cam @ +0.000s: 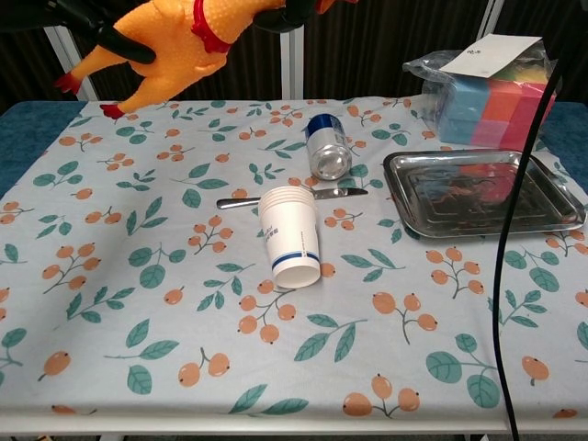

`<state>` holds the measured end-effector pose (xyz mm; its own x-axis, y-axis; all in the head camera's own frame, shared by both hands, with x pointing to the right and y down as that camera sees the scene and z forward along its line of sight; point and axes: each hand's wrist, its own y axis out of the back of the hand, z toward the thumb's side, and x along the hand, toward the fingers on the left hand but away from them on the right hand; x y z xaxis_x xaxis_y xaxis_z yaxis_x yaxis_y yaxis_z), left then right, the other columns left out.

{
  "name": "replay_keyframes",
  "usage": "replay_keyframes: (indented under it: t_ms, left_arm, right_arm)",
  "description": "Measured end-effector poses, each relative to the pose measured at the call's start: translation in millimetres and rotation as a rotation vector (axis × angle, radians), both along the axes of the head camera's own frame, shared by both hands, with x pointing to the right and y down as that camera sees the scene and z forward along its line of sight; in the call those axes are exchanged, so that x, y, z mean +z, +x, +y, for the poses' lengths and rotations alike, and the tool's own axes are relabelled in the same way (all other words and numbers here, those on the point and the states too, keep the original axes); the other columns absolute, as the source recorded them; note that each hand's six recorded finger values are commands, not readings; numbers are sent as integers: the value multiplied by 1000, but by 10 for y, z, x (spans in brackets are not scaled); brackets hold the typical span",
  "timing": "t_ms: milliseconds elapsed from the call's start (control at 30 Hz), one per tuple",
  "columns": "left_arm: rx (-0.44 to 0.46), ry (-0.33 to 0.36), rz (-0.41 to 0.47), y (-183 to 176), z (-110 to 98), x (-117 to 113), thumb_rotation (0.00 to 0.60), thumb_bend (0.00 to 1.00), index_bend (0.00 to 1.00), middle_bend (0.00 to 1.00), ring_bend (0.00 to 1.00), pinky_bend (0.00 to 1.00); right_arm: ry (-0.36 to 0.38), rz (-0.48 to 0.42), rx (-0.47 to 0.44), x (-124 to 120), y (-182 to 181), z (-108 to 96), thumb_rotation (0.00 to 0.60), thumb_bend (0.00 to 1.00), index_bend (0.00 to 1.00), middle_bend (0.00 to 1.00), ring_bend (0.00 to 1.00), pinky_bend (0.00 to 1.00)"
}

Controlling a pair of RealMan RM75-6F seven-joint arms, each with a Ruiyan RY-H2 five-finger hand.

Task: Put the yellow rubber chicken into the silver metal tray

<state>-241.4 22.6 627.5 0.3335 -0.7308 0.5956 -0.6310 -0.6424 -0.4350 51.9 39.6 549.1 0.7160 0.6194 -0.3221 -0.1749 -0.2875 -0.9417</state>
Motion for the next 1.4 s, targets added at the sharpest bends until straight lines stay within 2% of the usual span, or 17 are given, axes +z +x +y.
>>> replay_keyframes:
  t_ms: [133,200,267,300,400,467,533,700,833,1100,1400]
  left_arm:
    - [-11,0,5,7,3,1,600,795,956,1000,872,734]
    - [-13,4,6,3,12,-4,600,794,923,975,849,733]
    - [-13,12,9,1,22,-16,600,764,754,851,739,710]
    - [-10,14,13,7,36,-26,599,726,622,735,636,666]
    - [5,-9,32,27,91,-32,583,599,332,401,331,458]
    - [16,-22,51,46,119,-45,571,526,247,260,197,340]
    - [31,-27,71,65,140,-66,565,445,207,168,120,274]
    - [58,-15,99,81,169,-108,560,330,189,132,96,233]
    - [69,-1,106,82,175,-121,577,319,189,123,89,231]
    - [103,30,71,124,184,-64,600,287,166,45,51,214]
    - [122,116,-23,-12,157,-83,600,238,163,43,20,188]
  right_arm:
    - [3,-4,6,10,16,-16,600,844,837,742,757,1000]
    - [5,-5,9,20,23,-29,600,844,838,742,757,1000]
    - [7,-6,11,33,26,-39,600,844,838,743,757,1000]
    - [9,-5,11,40,28,-45,600,844,839,743,757,1000]
    - [16,-2,13,64,29,-72,600,843,840,744,758,1000]
    - [21,2,15,83,29,-96,600,844,841,744,758,1000]
    - [25,4,17,98,27,-117,600,843,842,744,758,1000]
    - [33,8,24,134,11,-156,600,844,843,744,758,1000]
    - [29,0,25,147,-17,-158,600,844,844,744,758,1000]
    - [10,-14,18,153,-63,-132,600,844,846,745,759,1000]
    - [-7,20,31,220,93,-157,600,844,846,745,759,1000]
